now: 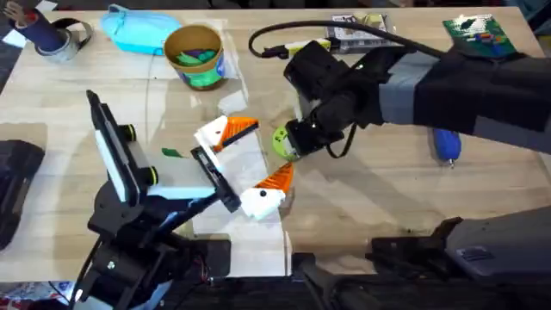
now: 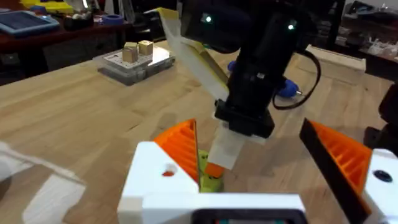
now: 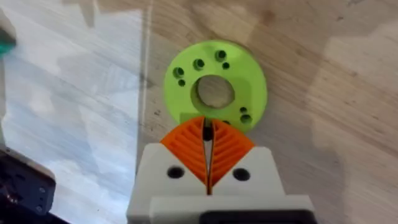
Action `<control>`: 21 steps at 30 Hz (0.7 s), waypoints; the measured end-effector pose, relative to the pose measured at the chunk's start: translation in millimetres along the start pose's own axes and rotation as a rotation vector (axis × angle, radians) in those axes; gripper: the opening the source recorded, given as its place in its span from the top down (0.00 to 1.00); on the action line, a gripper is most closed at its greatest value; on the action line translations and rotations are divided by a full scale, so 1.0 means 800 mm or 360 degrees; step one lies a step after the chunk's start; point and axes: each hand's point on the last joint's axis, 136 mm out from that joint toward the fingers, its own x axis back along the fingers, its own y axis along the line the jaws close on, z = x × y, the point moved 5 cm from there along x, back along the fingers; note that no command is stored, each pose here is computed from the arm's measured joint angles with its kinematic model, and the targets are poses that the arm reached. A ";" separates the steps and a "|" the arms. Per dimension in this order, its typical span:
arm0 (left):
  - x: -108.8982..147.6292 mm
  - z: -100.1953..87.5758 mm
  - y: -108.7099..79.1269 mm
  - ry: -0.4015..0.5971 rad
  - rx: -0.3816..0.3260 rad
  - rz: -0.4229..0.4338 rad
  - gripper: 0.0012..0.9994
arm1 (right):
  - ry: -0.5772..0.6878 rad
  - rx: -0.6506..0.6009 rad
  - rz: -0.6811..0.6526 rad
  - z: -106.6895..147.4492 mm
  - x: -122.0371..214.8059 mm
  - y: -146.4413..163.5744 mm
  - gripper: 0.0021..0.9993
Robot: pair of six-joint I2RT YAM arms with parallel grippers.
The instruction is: Pick up the gripper from the table and insert it into the empty holder that is missing its gripper. Then pick up a screw, insert it into the mounting hole, and use the screwdriver to tighten it. Finally, clean up the table by picking up the vegetable and placing it into the bucket.
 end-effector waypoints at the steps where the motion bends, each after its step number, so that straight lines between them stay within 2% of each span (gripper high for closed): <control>1: 0.000 0.000 0.000 0.0000 0.0000 0.0000 0.01 | -0.0006 -0.0002 0.0014 0.000 0.000 0.000 1.00; 18: 0.000 0.000 0.000 0.0001 0.0000 0.0001 0.01 | -0.0108 -0.0197 0.0192 -0.022 0.008 -0.053 1.00; 21: 0.000 0.000 0.000 0.0000 0.0000 0.0001 0.01 | -0.0106 -0.0209 0.0195 -0.022 0.009 -0.054 0.94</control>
